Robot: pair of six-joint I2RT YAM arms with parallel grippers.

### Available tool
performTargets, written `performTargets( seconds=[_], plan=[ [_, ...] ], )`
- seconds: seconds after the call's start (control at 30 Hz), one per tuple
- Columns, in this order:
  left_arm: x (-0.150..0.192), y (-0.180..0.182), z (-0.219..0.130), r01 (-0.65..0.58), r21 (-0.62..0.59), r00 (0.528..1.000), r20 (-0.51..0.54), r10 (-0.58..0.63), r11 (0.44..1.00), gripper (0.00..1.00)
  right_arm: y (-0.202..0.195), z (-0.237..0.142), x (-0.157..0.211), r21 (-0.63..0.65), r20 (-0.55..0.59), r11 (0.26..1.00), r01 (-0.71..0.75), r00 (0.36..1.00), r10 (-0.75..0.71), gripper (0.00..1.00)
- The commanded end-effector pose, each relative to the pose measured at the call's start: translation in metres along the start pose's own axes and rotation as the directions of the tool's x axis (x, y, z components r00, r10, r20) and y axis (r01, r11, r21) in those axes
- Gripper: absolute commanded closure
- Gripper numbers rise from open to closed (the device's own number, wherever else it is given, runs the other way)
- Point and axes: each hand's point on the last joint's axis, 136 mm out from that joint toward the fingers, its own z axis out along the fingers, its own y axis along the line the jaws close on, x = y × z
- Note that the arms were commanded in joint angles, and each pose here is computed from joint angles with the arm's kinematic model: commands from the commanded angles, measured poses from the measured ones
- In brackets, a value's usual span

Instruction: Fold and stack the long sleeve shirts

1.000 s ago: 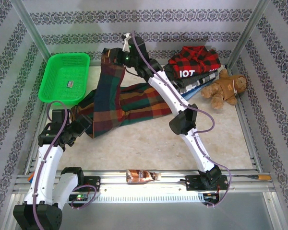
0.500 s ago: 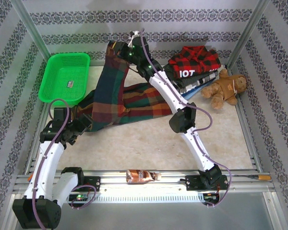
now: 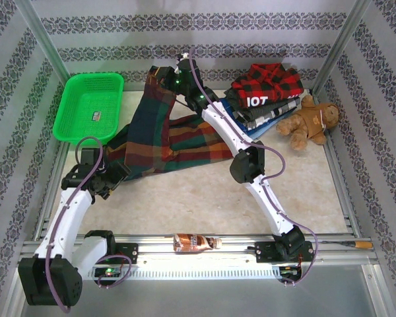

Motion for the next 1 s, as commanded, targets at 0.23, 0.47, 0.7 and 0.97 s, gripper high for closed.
performTargets(
  seconds=[0.23, 0.47, 0.7, 0.97],
  plan=[
    [-0.033, -0.101, -0.017, -0.034, 0.260, 0.998, 0.062, 0.018, 0.965, 0.27, -0.004, -0.002, 0.010, -0.007, -0.069, 0.999, 0.051, 0.996, -0.051, 0.99],
    [-0.039, -0.144, 0.034, -0.002, 0.283, 1.000, 0.021, -0.005, 0.959, 0.54, 0.016, -0.019, 0.027, -0.072, -0.198, 0.986, 0.151, 0.967, -0.162, 1.00],
    [-0.055, -0.124, 0.096, 0.046, 0.153, 0.997, 0.047, -0.054, 0.987, 0.64, 0.011, -0.065, 0.048, -0.079, -0.396, 0.944, 0.321, 0.859, -0.325, 1.00],
    [-0.053, -0.072, 0.132, 0.055, -0.009, 0.997, 0.056, -0.055, 0.998, 0.66, -0.033, -0.136, 0.052, -0.052, -0.537, 0.867, 0.495, 0.718, -0.442, 1.00]
  ],
)
